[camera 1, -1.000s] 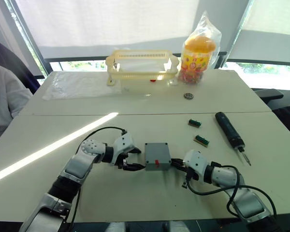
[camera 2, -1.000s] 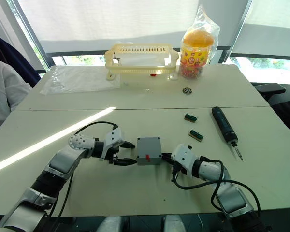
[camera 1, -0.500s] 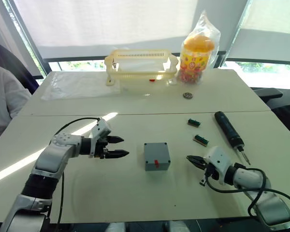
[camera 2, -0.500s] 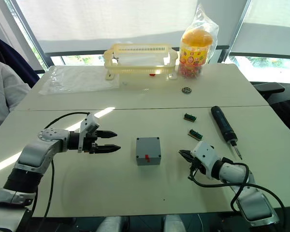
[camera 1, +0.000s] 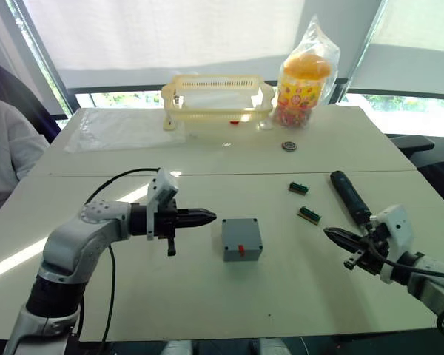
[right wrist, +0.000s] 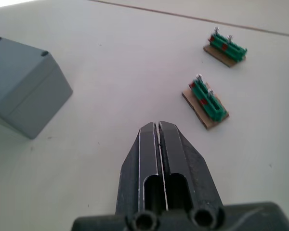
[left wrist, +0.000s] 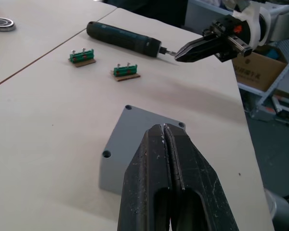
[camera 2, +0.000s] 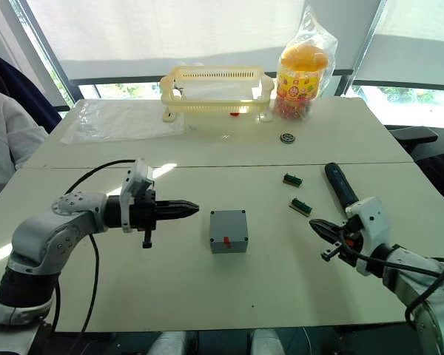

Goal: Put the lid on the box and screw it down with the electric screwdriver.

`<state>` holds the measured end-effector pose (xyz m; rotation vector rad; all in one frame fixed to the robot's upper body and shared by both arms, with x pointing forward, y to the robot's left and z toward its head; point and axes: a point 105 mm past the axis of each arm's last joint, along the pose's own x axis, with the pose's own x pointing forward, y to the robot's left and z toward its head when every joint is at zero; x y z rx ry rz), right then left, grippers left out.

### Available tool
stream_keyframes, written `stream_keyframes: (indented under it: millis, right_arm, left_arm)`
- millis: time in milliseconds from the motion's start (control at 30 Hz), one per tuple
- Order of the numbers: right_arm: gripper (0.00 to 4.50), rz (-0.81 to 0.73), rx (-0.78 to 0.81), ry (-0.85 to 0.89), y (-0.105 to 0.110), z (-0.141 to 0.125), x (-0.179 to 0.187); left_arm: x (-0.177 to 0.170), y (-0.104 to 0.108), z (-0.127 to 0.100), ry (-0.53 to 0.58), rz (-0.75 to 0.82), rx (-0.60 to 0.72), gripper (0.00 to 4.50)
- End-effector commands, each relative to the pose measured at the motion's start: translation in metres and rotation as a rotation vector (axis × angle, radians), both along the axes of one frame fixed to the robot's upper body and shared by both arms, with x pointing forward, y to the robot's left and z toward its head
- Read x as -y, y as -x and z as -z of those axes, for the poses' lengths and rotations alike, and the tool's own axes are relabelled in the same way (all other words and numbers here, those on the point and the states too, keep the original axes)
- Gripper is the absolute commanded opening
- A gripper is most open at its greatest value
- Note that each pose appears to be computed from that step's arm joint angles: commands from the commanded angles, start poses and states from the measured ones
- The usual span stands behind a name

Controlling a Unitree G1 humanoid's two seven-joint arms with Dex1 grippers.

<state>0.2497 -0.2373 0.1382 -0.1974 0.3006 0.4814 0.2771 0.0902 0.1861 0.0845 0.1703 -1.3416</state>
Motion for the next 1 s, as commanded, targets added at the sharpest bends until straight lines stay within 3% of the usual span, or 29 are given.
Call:
stream_keyframes:
  millis: [33, 267, 500, 733, 1000]
  right_arm:
    - [0.92, -0.007, 0.065, 0.049, 0.001, -0.015, -0.005]
    - [4.42, 0.061, 0.123, -0.087, -0.018, -0.013, -0.020]
    - [4.42, 0.121, 0.126, -0.242, -0.035, -0.007, -0.031]
    - [4.42, 0.149, 0.145, -0.202, -0.047, -0.003, -0.017]
    - [4.42, 0.132, 0.117, -0.138, -0.063, 0.007, 0.001]
  left_arm:
    - [0.010, 0.008, -0.004, -0.050, 0.076, 0.026, 0.00]
    - [0.001, 0.014, -0.006, -0.145, 0.082, 0.059, 0.00]
    - [-0.012, 0.013, -0.015, -0.214, 0.103, 0.046, 0.00]
    - [-0.009, 0.021, -0.021, -0.243, 0.166, 0.073, 0.00]
    - [0.001, 0.007, -0.010, -0.273, 0.123, 0.150, 0.00]
